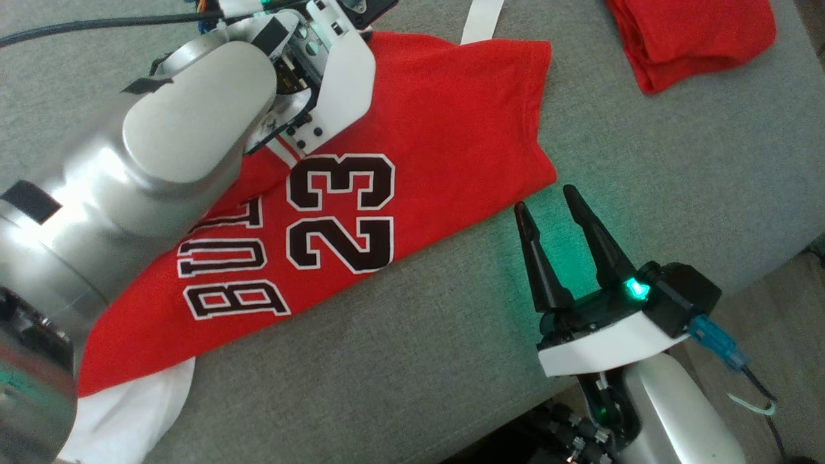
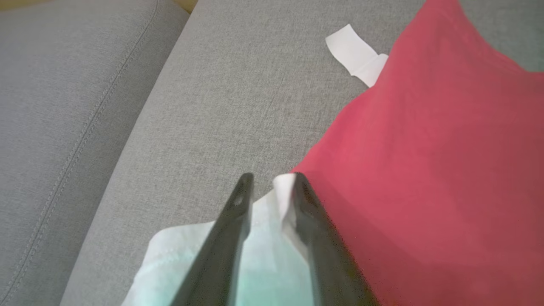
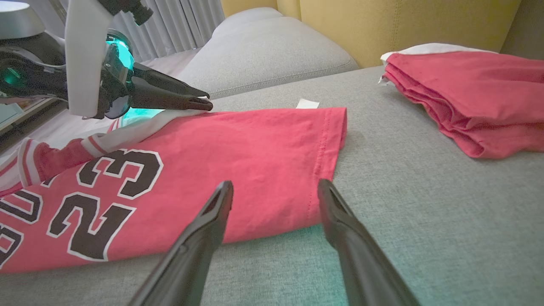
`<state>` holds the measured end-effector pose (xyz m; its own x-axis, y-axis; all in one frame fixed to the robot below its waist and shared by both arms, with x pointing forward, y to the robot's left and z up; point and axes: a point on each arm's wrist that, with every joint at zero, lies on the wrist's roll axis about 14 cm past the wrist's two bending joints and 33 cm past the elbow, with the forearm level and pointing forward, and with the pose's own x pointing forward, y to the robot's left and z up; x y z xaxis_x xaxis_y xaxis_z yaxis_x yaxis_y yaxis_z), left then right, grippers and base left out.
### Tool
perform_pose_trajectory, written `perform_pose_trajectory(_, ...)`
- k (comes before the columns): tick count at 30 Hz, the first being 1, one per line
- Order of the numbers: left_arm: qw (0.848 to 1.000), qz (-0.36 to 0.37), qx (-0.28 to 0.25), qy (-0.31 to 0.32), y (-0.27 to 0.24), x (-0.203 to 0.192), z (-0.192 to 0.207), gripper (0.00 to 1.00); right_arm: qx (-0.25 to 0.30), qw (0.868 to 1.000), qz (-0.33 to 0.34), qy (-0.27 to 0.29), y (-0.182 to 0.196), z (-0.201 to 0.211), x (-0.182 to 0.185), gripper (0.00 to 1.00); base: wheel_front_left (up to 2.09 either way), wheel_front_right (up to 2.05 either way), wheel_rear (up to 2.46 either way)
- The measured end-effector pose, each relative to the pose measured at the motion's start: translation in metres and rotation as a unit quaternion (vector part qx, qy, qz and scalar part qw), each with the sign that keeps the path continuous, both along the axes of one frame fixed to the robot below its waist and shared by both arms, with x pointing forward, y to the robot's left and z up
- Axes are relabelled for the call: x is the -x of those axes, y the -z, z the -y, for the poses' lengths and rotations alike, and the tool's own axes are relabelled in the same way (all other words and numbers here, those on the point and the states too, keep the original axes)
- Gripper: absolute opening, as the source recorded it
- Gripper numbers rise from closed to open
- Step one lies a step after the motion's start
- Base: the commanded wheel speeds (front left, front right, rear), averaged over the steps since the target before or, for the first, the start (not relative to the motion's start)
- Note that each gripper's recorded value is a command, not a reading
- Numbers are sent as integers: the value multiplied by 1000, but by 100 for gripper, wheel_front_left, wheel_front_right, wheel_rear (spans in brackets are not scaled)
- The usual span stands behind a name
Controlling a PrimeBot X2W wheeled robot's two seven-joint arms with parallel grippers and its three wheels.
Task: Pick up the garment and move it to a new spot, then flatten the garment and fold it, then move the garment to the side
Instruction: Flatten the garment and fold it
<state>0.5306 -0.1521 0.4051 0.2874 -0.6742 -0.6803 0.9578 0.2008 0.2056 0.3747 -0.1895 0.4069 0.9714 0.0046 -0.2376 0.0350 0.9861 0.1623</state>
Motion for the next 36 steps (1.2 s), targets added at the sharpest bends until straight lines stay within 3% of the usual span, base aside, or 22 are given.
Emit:
perform_pose_trajectory(1, 1000, -1, 0, 0, 0, 1, 0, 25, 0, 1000, 1, 0, 0, 0, 0, 100, 0, 0, 0)
perform_pose_trajectory(2, 1000, -4, 0, -1, -1, 1, -1, 25, -1, 1000, 1, -1, -1, -1, -1, 100, 0, 0, 0)
perform_pose_trajectory(3, 1000, -9, 0, -2, -1, 2, -1, 0, -1, 1000, 2, -1, -1, -1, -1, 100, 0, 0, 0)
perform_pose_trajectory(10, 1000, -6, 29, 11, -16, 10, 2, 0, -16, 1000, 16, 7, -7, 1, -8, 100, 0, 0, 0)
perform_pose_trajectory(17, 994, 68, 81, 0, -70, -14, -22, 0, -28, 999, 40, 7, -20, 17, -21, 100, 0, 0, 0)
perform_pose_trajectory(23, 986, 134, 90, -37, -107, -40, -67, 0, 7, 1000, -10, -17, -4, 55, -40, 100, 0, 0, 0)
perform_pose_trajectory(28, 979, 162, 104, -71, -129, -51, -96, 0, 9, 998, -47, -42, -7, 67, -83, 100, 0, 0, 0)
perform_pose_trajectory(36, 979, 156, 98, -91, -115, -56, -117, 0, 38, 987, -144, -62, 40, 71, -93, 100, 0, 0, 0)
